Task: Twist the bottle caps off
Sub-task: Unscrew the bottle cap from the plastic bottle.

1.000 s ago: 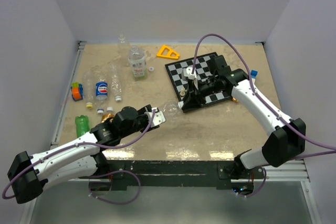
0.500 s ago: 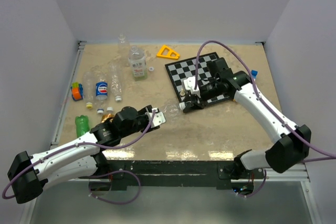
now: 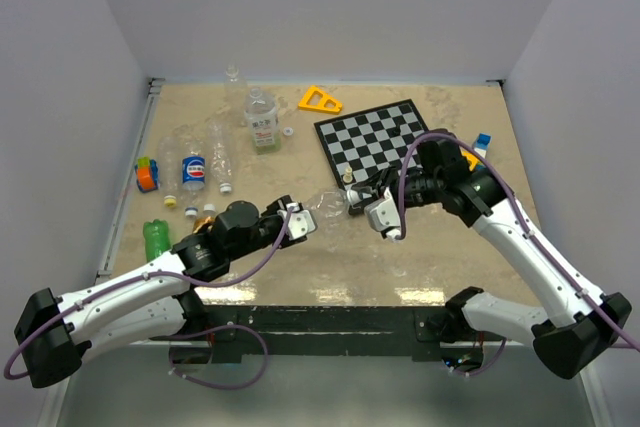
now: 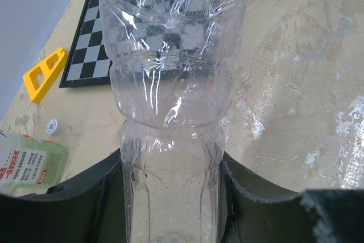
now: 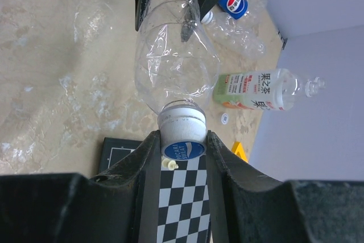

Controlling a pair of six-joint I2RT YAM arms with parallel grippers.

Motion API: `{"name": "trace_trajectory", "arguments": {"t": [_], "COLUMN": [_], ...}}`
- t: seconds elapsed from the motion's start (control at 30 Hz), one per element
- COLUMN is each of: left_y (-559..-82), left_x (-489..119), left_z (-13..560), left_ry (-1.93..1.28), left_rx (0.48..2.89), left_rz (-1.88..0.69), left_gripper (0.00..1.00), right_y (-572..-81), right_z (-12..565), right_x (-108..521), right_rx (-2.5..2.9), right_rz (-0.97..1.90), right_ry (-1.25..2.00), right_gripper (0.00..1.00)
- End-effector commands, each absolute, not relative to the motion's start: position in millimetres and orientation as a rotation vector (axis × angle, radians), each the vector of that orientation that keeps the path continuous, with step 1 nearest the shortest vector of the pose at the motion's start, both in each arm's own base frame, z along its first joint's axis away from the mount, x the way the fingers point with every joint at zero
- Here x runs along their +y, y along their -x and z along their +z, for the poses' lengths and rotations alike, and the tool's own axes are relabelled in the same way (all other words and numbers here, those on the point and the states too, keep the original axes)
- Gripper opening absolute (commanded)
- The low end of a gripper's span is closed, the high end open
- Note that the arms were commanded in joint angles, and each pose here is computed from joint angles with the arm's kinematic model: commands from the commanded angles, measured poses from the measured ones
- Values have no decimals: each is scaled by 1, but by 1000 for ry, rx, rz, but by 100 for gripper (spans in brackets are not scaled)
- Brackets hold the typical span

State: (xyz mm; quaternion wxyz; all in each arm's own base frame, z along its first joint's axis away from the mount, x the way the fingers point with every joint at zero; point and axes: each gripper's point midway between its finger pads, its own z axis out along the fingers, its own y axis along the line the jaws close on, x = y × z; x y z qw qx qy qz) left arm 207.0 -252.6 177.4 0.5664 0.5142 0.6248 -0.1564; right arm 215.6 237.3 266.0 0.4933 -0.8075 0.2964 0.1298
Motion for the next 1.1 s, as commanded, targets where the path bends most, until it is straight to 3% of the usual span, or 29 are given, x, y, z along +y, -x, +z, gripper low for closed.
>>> {"name": "trace_trajectory", "arguments": {"t": [0.0,0.37,0.63,0.8,0.9,1.07], "left_y": [-205,-199,-181,-194,-207,-221], "left_x": [-244,-267,-283,-276,-266,-250], "left_z": [159,167,173,154,151,154], "left_ry": [-1241,-1308,-1418,-1426,-1381,-1314], "left_rx": [1546,1548,1537,1618,1628,1616], "left_rz": [-346,-499,-747,-658,-551,-418], "left_gripper": [0,0,0,0,0,0], "right_y": [-241,-252,-248,-253,-250,-232], "right_z": [292,285,278,284,285,282], "right_x": [232,224,224,224,226,230], "right_rx": [659,719,730,818,910,1020], "right_rz": [113,49,82,114,209,388], "right_ry": [1883,1902,1912,1855,1806,1749], "right_gripper": [0,0,0,0,12,61]}}
